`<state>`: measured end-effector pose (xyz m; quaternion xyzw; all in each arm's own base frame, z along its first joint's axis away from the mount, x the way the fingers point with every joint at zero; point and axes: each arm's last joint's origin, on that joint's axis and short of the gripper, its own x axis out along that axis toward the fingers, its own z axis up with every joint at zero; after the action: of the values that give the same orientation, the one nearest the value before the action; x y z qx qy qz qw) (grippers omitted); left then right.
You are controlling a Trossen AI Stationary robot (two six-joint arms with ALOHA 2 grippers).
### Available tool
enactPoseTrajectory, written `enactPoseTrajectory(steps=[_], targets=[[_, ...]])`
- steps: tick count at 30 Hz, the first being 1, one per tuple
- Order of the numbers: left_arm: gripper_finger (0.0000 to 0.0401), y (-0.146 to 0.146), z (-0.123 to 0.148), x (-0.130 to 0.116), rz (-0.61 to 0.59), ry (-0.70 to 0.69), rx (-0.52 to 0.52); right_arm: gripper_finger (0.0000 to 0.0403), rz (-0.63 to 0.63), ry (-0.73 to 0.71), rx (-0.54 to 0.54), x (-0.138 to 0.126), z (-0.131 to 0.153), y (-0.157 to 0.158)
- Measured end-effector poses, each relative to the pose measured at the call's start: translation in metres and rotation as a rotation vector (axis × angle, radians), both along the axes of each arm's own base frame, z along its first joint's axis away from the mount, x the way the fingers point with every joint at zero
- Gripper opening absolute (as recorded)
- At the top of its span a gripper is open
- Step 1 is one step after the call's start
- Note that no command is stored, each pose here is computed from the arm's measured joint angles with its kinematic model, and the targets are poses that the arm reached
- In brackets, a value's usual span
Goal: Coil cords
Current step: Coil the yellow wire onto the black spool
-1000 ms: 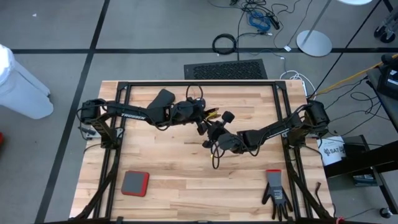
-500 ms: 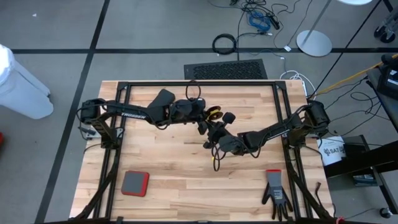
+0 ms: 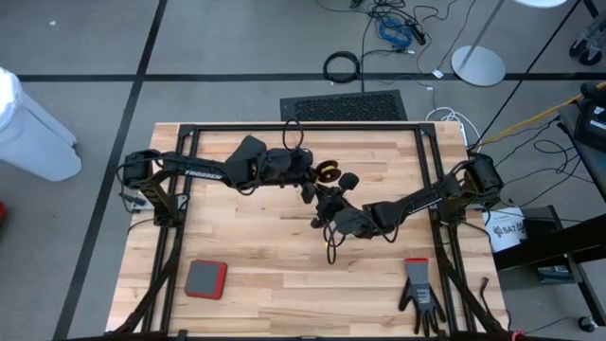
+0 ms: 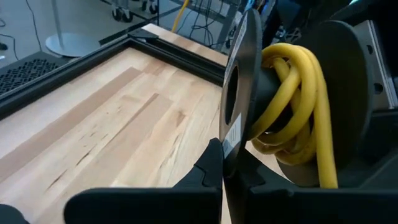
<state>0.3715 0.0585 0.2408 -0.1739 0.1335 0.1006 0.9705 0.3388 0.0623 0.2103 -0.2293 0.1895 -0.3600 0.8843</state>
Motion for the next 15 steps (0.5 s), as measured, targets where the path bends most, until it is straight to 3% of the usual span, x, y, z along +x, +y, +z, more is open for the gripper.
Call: enactPoseTrajectory(steps=[15], targets=[[0.0000,-0.0016,0.0050,0.0012,-0.061,-0.043,-0.022,0.0062,0.000,0.023,0.020,-0.0034,-0.0060,0.0053]])
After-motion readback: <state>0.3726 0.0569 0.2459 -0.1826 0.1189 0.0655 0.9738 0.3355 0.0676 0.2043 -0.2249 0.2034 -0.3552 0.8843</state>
